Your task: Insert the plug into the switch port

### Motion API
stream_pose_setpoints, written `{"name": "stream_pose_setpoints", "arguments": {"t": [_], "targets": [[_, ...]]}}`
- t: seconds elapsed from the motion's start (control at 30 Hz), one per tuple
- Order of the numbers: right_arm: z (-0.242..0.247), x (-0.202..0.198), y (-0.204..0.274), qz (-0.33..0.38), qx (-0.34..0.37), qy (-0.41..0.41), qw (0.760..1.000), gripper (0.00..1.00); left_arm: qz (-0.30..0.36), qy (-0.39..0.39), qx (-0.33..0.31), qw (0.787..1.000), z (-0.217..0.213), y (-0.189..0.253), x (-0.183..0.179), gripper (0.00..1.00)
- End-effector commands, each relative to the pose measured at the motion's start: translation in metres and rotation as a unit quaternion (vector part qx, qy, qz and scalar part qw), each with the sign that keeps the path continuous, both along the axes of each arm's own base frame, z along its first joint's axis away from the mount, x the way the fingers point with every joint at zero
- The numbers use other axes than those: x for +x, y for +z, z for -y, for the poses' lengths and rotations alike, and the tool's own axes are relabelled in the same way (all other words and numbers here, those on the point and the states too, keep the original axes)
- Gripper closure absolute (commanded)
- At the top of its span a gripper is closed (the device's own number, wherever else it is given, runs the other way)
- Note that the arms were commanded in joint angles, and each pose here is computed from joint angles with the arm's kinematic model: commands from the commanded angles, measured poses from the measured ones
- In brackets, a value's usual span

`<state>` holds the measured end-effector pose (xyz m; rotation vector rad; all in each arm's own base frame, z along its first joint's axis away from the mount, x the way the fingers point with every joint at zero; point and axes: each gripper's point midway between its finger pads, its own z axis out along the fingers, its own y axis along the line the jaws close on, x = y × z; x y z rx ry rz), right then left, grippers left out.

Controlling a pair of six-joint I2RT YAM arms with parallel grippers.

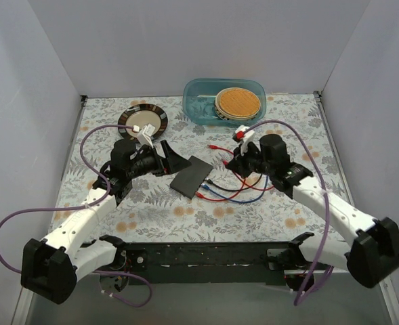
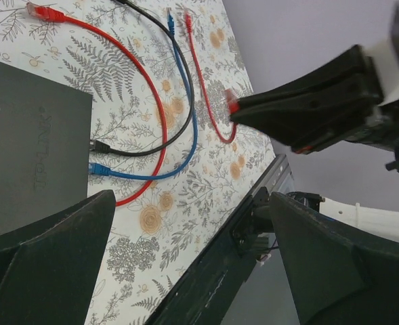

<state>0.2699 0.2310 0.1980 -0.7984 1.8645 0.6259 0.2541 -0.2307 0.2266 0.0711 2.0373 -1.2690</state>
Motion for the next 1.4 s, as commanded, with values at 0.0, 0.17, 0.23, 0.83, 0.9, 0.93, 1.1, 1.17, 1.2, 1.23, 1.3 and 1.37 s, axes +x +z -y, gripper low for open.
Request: {"name": "stream_pose_setpoints", "arguments": {"t": [0.0, 0.17, 0.23, 0.83, 0.9, 0.93, 1.1, 1.17, 1.2, 1.23, 1.3, 1.37], "targets": [[-0.042, -0.027, -0.019, -0.078, 0.038, 0.136, 0.987, 0.99, -0.011, -0.021, -0.002, 1.0, 0.005, -0.008, -0.004, 0.02], [-0.055, -0.033, -0.034, -0.107, 0.067, 0.154, 0.98, 0.99, -0.028, -0.044, -0.007, 0.999, 0.013, -0.018, -0.003, 0.08], [-0.058, -0.033, -0.03, -0.099, 0.075, 0.156, 0.98, 0.99, -0.04, -0.053, -0.01, 0.998, 0.018, -0.025, -0.002, 0.15], [-0.064, -0.051, -0.024, -0.105, 0.086, 0.176, 0.975, 0.99, -0.077, -0.12, -0.003, 0.99, 0.076, -0.052, -0.01, 0.42], [-0.065, -0.051, -0.025, -0.104, 0.082, 0.173, 0.976, 0.99, -0.08, -0.124, -0.004, 0.989, 0.078, -0.054, -0.01, 0.44], [-0.066, -0.05, -0.023, -0.103, 0.082, 0.173, 0.976, 0.99, -0.079, -0.125, -0.006, 0.989, 0.079, -0.054, -0.01, 0.45], [-0.07, -0.054, -0.028, -0.107, 0.067, 0.175, 0.976, 0.99, -0.08, -0.123, -0.009, 0.989, 0.081, -0.055, -0.009, 0.51], [-0.07, -0.054, -0.031, -0.108, 0.064, 0.172, 0.977, 0.99, -0.081, -0.125, -0.01, 0.989, 0.081, -0.055, -0.009, 0.56], [-0.071, -0.055, -0.03, -0.106, 0.063, 0.173, 0.977, 0.99, -0.081, -0.126, -0.011, 0.989, 0.082, -0.055, -0.009, 0.58], [-0.07, -0.055, -0.031, -0.106, 0.063, 0.171, 0.978, 0.99, -0.081, -0.128, -0.011, 0.988, 0.082, -0.055, -0.009, 0.6], [-0.07, -0.056, -0.031, -0.105, 0.062, 0.169, 0.978, 0.99, -0.082, -0.128, -0.01, 0.988, 0.082, -0.056, -0.01, 0.62], [-0.07, -0.056, -0.032, -0.106, 0.062, 0.166, 0.978, 0.99, -0.081, -0.129, -0.012, 0.988, 0.082, -0.055, -0.01, 0.7]]}}
